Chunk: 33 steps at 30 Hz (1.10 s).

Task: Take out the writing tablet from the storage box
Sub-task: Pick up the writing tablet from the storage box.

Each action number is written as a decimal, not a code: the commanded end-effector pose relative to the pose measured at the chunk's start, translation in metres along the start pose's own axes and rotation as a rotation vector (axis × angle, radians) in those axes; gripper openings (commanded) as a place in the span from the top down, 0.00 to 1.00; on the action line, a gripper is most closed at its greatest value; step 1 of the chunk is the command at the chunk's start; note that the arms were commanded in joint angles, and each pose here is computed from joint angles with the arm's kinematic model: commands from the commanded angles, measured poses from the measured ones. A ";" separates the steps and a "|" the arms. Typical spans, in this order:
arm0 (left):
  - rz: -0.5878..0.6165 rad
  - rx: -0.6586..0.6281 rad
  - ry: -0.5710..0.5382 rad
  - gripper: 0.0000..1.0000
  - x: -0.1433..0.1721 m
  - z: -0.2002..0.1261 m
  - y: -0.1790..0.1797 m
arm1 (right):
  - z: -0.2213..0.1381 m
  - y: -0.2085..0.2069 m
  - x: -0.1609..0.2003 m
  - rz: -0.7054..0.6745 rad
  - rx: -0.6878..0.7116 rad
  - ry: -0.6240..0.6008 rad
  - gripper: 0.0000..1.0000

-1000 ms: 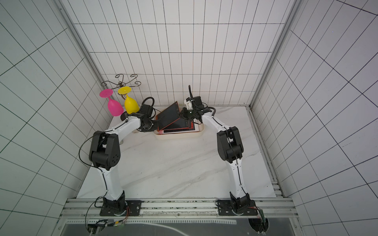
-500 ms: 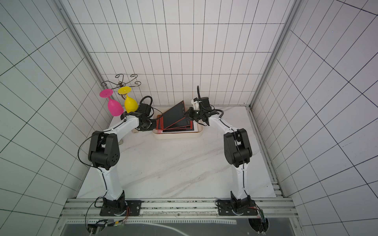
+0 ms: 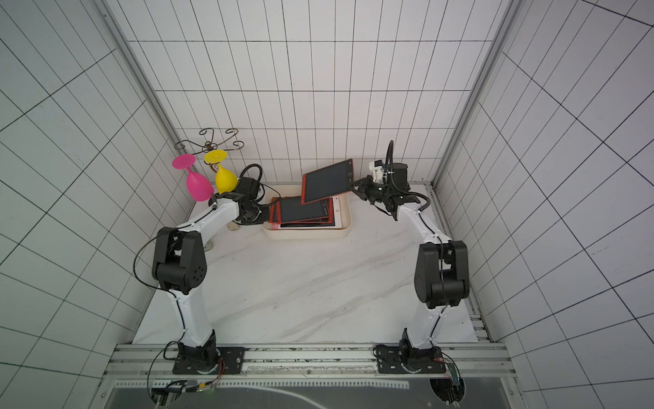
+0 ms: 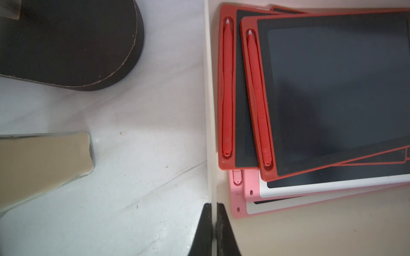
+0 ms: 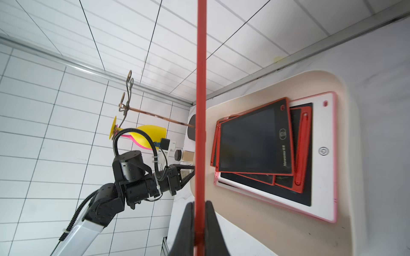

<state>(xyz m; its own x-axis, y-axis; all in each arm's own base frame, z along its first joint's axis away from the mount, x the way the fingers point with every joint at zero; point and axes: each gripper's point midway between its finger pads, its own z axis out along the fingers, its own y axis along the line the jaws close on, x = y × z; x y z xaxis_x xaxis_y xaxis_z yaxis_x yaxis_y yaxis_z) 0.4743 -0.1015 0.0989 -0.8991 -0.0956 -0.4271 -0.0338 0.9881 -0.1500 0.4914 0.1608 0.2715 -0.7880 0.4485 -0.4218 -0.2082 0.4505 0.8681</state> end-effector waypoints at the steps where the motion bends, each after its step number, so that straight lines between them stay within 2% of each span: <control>1: 0.015 0.042 -0.100 1.00 -0.030 -0.017 -0.009 | -0.028 -0.009 -0.009 0.025 -0.018 -0.029 1.00; 5: 0.017 0.042 -0.101 1.00 -0.031 -0.018 -0.007 | -0.052 -0.026 -0.021 0.048 -0.002 -0.065 1.00; 8: 0.016 0.043 -0.099 1.00 -0.031 -0.018 -0.005 | -0.066 -0.041 -0.027 0.063 -0.002 -0.048 1.00; 12: 0.023 0.049 -0.100 1.00 -0.031 -0.019 -0.005 | -0.086 -0.075 -0.037 0.029 0.088 -0.031 1.00; 16: 0.012 0.068 -0.109 1.00 -0.036 -0.021 -0.007 | -0.098 -0.106 -0.040 0.021 0.156 0.017 1.00; 23: 0.040 0.097 -0.098 1.00 -0.036 -0.020 -0.013 | -0.113 -0.149 -0.055 -0.010 0.214 0.024 1.00; 29: 0.039 0.099 -0.083 1.00 -0.032 -0.016 -0.011 | -0.122 -0.178 -0.056 0.011 0.216 0.025 1.00; 33: 0.032 0.099 -0.069 1.00 -0.027 -0.011 -0.011 | -0.134 -0.178 -0.063 0.026 0.175 0.006 1.00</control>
<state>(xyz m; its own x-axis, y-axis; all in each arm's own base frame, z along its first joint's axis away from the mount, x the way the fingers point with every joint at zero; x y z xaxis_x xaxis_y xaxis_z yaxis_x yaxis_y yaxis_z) 0.4787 -0.0989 0.1038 -0.8985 -0.0832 -0.4309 -0.0051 0.9838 -0.1794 0.4951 -0.0305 0.1660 -0.8215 0.4689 -0.3246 -0.0307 0.5320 0.8462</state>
